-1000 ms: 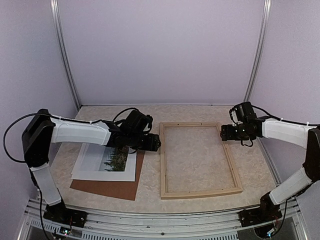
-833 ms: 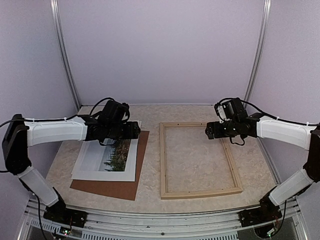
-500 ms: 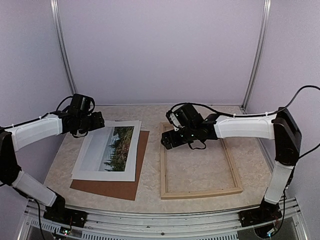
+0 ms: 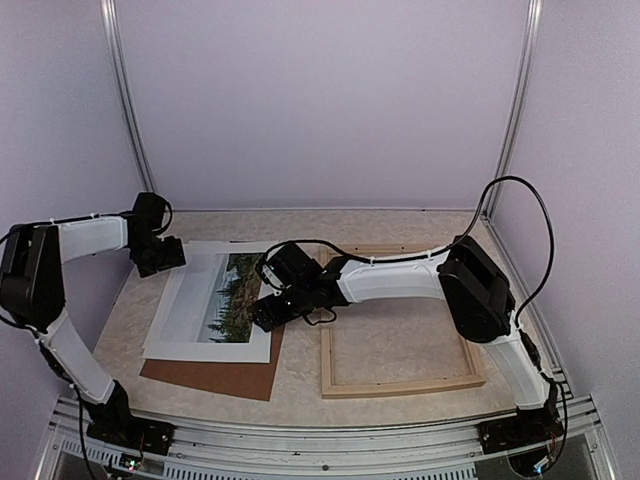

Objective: Put the photo into the frame
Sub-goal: Pick up the mat board from the photo.

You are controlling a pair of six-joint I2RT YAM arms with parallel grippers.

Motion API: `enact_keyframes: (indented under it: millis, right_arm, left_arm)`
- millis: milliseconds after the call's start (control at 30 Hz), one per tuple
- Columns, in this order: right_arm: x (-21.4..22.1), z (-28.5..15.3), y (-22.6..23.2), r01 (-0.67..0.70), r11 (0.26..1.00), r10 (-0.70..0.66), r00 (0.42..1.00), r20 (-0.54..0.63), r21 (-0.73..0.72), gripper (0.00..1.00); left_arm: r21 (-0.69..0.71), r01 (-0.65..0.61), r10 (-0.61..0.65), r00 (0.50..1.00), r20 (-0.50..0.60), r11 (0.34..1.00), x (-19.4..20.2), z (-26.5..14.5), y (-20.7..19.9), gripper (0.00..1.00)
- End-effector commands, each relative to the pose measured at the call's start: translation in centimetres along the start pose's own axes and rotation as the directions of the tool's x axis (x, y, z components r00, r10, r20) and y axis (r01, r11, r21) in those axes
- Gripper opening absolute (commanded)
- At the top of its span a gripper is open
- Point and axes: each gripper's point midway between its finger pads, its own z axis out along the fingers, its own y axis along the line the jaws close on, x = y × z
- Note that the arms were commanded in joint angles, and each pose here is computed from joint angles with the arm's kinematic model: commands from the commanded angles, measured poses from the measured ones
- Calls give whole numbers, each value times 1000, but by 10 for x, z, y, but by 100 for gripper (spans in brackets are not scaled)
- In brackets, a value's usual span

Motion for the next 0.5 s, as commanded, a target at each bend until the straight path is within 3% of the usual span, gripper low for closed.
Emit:
enact_keyframes:
  millis: [0, 233, 467]
  right_arm:
    - [-12, 5, 4, -26, 999, 26, 999, 18, -20, 87]
    - [-7, 18, 0, -50, 999, 50, 999, 5, -4, 87]
    - [0, 22, 0, -66, 998, 66, 998, -16, -9, 86]
  left_arm:
    - [-34, -52, 49, 996, -78, 998, 1, 18, 14, 75]
    - [-55, -52, 42, 983, -176, 997, 13, 49, 40, 72]
    - [-21, -64, 57, 972, -230, 998, 29, 60, 37, 68]
